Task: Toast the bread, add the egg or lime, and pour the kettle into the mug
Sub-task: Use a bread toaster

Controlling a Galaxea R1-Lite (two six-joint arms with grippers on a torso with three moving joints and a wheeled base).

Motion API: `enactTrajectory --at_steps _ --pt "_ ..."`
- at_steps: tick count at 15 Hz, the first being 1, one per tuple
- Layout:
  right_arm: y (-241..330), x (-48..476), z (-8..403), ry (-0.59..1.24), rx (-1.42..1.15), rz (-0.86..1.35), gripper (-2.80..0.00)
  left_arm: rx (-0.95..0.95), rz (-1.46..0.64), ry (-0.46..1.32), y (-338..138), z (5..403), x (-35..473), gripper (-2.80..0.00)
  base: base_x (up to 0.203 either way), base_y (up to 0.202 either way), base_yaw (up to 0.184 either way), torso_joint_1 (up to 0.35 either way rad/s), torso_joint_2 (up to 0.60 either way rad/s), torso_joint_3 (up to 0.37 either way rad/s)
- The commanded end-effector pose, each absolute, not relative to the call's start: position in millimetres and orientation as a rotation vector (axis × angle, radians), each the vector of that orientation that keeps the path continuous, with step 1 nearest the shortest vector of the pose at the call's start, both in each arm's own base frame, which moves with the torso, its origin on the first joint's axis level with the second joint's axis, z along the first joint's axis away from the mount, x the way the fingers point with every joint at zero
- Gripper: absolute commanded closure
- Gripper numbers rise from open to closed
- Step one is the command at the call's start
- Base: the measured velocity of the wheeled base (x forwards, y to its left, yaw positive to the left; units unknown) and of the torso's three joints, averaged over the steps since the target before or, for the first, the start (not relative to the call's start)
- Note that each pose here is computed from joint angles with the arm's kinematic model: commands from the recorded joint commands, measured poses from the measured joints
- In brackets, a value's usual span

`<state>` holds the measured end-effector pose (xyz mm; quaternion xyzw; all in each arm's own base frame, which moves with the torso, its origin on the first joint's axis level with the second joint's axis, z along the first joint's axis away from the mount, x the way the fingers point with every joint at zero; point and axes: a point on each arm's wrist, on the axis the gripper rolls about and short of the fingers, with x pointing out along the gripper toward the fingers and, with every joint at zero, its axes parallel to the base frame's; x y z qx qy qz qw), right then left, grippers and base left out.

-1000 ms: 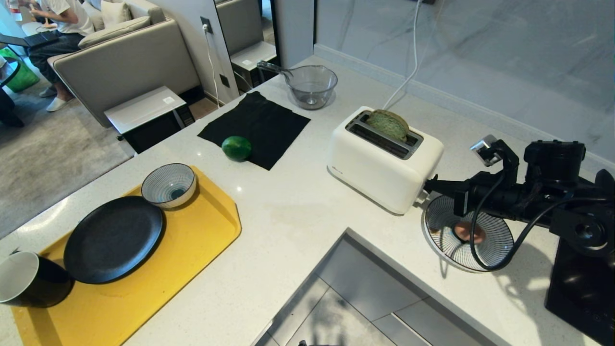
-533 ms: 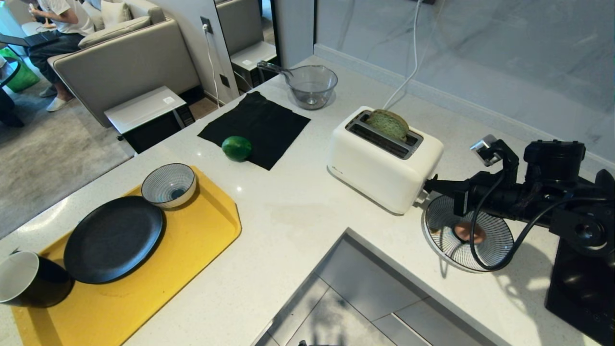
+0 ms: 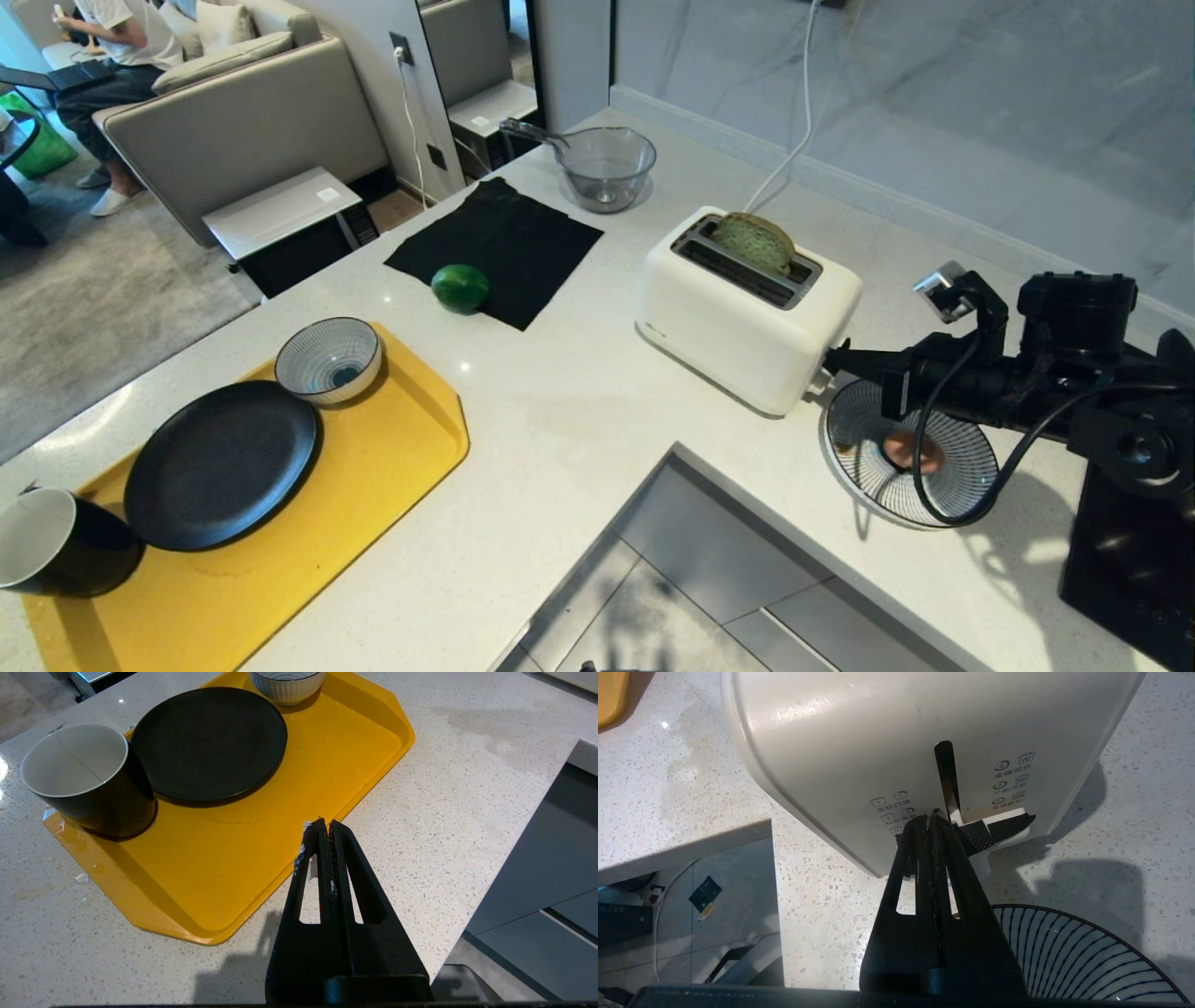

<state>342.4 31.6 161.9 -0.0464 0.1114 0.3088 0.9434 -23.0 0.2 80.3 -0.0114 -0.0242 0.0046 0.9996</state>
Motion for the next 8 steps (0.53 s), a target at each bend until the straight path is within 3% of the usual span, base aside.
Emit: enactTrajectory --at_steps 1,8 --pt "31.9 342.2 163.7 0.218 -0.096 0.632 0.0 -0.023 0.01 -0.034 0.2 75.6 -21.8 0.0 0.0 0.0 0.0 0.0 0.0 0.0" --pt "31.2 339.7 178.4 0.172 -0.107 0.627 0.0 -0.023 0.01 -0.034 0.2 75.6 -21.8 0.0 0.0 0.0 0.0 0.0 0.0 0.0"
